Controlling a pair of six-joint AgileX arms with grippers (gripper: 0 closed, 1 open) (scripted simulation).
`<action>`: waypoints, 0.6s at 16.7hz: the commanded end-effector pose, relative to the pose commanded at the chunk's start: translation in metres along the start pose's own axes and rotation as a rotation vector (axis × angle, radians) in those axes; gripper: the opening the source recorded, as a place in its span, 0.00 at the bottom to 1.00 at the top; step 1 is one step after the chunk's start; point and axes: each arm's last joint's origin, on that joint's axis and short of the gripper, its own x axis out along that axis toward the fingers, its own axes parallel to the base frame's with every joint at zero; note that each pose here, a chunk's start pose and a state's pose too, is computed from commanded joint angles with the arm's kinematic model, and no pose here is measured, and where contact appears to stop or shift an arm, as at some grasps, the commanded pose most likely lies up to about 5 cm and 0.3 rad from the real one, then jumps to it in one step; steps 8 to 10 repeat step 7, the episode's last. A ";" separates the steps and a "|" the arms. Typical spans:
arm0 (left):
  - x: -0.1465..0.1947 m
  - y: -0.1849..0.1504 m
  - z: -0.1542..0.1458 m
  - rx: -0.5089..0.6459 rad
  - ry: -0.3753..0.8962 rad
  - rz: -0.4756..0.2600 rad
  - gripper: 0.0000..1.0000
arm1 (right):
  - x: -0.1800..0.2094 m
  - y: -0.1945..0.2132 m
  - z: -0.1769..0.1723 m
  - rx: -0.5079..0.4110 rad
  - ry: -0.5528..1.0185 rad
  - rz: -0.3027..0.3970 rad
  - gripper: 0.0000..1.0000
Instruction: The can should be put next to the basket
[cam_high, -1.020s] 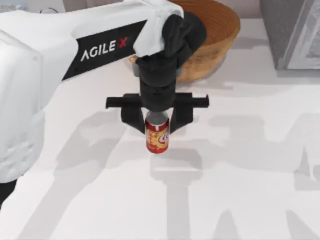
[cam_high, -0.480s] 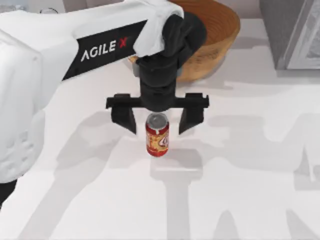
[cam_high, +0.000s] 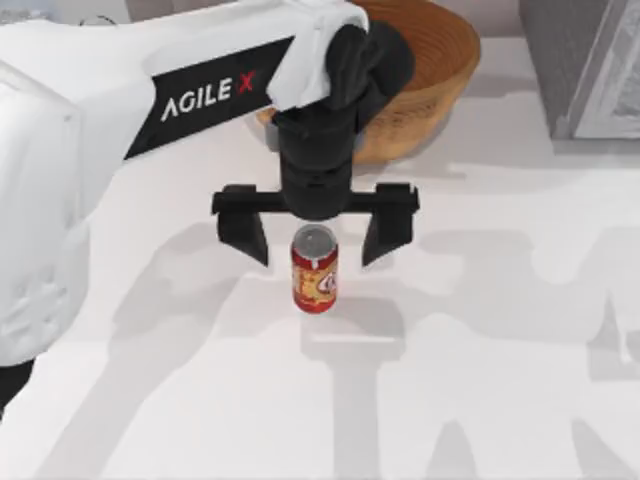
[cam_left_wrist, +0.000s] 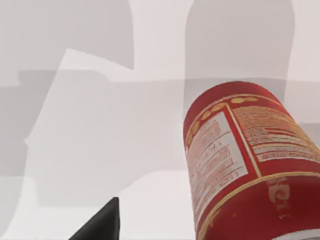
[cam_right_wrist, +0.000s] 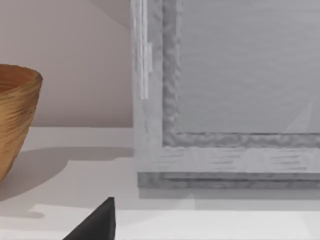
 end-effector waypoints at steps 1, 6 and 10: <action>-0.005 -0.001 0.000 0.001 -0.002 -0.001 1.00 | 0.000 0.000 0.000 0.000 0.000 0.000 1.00; -0.033 0.000 0.000 0.001 0.001 0.000 1.00 | 0.000 0.000 0.000 0.000 0.000 0.000 1.00; -0.036 0.001 0.000 0.001 -0.001 -0.001 1.00 | 0.000 0.000 0.000 0.000 0.000 0.000 1.00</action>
